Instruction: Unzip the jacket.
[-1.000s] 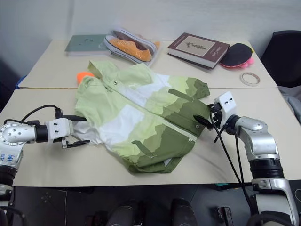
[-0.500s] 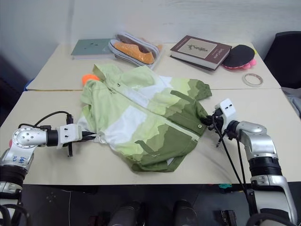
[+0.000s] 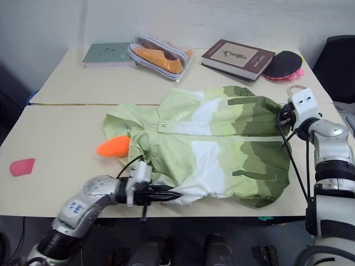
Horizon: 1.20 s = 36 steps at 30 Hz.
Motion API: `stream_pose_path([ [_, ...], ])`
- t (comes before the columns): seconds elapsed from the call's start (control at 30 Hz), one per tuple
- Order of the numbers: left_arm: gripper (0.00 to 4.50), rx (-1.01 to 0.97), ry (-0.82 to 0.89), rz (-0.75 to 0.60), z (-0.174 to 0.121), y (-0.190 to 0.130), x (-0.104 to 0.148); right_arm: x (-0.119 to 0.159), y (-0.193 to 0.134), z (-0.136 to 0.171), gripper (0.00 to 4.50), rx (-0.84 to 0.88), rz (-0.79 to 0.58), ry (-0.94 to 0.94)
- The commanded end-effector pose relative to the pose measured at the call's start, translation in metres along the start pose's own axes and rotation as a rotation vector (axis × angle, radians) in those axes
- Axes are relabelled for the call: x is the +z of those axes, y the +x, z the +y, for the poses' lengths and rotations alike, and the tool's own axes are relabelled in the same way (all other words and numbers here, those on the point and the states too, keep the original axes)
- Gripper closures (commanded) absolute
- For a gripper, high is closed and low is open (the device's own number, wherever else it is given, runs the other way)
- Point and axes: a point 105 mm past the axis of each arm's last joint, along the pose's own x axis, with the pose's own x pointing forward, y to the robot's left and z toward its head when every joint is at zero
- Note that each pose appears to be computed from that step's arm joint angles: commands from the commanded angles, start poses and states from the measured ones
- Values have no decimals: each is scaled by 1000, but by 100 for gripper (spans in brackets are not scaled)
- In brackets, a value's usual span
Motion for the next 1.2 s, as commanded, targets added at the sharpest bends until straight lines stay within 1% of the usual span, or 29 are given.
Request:
stream_pose_path([
  [0.03,450,-7,50,66,-5,4,-5,6,-5,-10,426,5,-22,-11],
  [0.07,450,-4,66,102,-6,0,-10,7,-7,-10,401,19,-41,-20],
  [0.1,450,8,77,133,-5,-5,-14,6,-10,-10,385,37,-42,-25],
  [0.13,397,26,77,159,-4,-12,-17,5,-13,-10,350,49,-47,-30],
  [0.17,377,34,71,182,-5,-19,-19,7,-17,-11,317,61,-77,-33],
  [0.23,308,58,68,208,-6,-35,-19,5,-27,-12,240,96,-97,-48],
  [0.3,251,82,62,227,-9,-51,-16,8,-41,-12,176,137,-155,-66],
  [0.37,185,117,46,243,-11,-68,-14,15,-56,-12,101,151,-240,-95],
  [0.4,155,133,34,237,-12,-75,-10,20,-63,-10,70,167,-291,-105],
  [0.47,89,178,2,212,-16,-96,0,32,-85,-1,1,210,-434,-155],
  [0.53,30,257,-33,180,-16,-125,9,39,-104,25,0,342,-534,-152],
  [0.57,2,288,-40,167,-15,-134,13,42,-110,35,0,390,-557,-138],
  [0.6,2,339,-34,144,-11,-145,19,45,-117,49,0,469,-576,-112],
  [0.67,2,532,61,108,15,-173,37,53,-127,89,0,617,-631,-97],
  [0.73,2,659,131,84,33,-188,48,57,-134,112,0,685,-658,-86],
  [0.77,2,700,150,77,44,-188,49,55,-133,126,0,724,-655,-94],
  [0.83,2,668,145,82,56,-176,44,53,-130,145,0,772,-658,-97],
  [0.9,2,607,126,112,60,-165,34,54,-127,151,0,777,-668,-85],
  [0.93,2,600,129,165,64,-163,26,55,-125,152,0,777,-672,-80],
  [1.0,2,611,121,227,75,-164,15,58,-123,155,0,785,-682,-76],
  [1.07,2,631,123,246,83,-167,12,60,-124,157,0,793,-687,-72],
  [1.17,58,643,125,260,88,-174,10,59,-128,157,0,791,-684,-69],
  [1.2,90,652,125,263,89,-178,9,58,-129,157,0,782,-681,-66],
])
